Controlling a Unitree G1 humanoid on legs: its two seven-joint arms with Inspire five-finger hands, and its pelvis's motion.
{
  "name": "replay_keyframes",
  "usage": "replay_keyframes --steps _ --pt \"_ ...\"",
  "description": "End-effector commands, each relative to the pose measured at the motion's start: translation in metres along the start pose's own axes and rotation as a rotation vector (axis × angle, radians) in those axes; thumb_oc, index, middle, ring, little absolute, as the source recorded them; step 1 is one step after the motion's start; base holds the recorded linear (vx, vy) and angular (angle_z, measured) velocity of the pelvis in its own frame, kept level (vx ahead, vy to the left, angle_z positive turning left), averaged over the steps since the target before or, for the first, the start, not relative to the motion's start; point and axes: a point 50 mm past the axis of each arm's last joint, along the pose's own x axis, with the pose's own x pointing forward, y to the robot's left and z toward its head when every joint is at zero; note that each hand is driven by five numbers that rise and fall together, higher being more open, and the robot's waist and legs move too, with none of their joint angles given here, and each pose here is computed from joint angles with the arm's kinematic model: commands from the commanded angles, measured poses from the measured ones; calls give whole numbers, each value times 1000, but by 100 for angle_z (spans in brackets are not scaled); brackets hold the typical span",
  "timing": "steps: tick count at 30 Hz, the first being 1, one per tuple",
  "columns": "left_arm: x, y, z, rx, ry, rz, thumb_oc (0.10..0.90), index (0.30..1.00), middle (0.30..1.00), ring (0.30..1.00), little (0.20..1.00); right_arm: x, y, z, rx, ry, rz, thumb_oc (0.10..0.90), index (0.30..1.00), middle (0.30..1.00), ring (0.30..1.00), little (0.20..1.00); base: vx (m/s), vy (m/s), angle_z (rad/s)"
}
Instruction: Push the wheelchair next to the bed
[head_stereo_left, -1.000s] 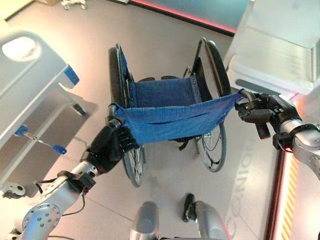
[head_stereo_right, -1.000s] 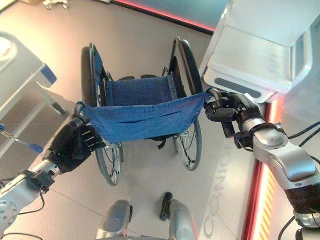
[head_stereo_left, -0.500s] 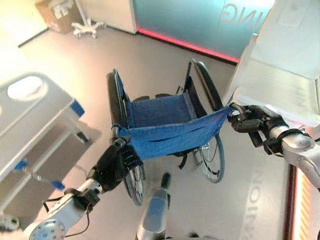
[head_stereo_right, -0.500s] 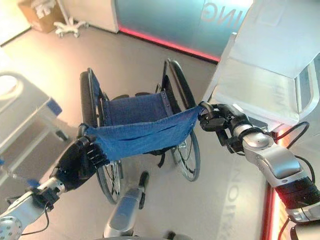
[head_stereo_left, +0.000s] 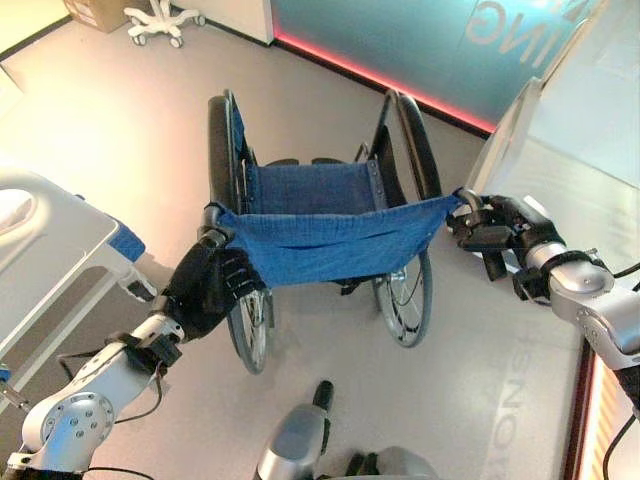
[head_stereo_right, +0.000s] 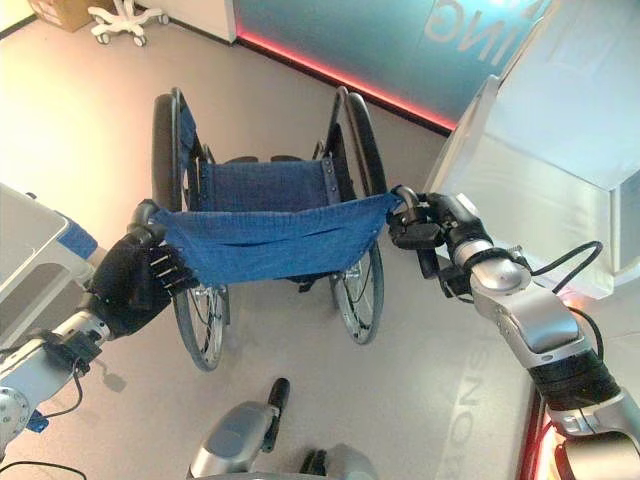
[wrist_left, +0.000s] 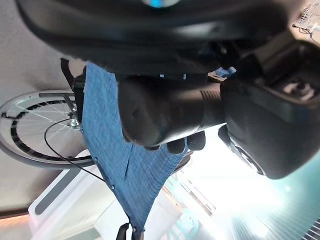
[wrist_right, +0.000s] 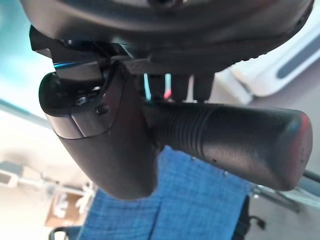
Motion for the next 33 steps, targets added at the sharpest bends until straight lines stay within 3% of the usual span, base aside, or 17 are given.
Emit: replay_keyframes --steps 1,7,18,26,33 --pt "-16 -27 93 154 -524 -145 400 300 300 300 300 -17 14 68 -8 -365 201 400 300 300 300 300 175 -164 43" --pt "-22 -31 107 214 -543 -133 400 300 300 300 300 -30 7 77 28 -376 200 400 300 300 300 300 594 -343 44" --pt "-29 -31 79 147 -503 -114 400 300 300 300 300 -35 7 88 -26 -365 255 400 300 300 300 300 488 -159 42" --pt "-22 -25 76 137 -476 -62 400 300 300 300 300 -24 23 90 16 -373 264 400 300 300 300 300 528 -55 26" --pt "-27 -20 78 161 -499 -43 400 300 300 300 300 -17 43 67 2 -363 314 400 300 300 300 300 565 39 -15"
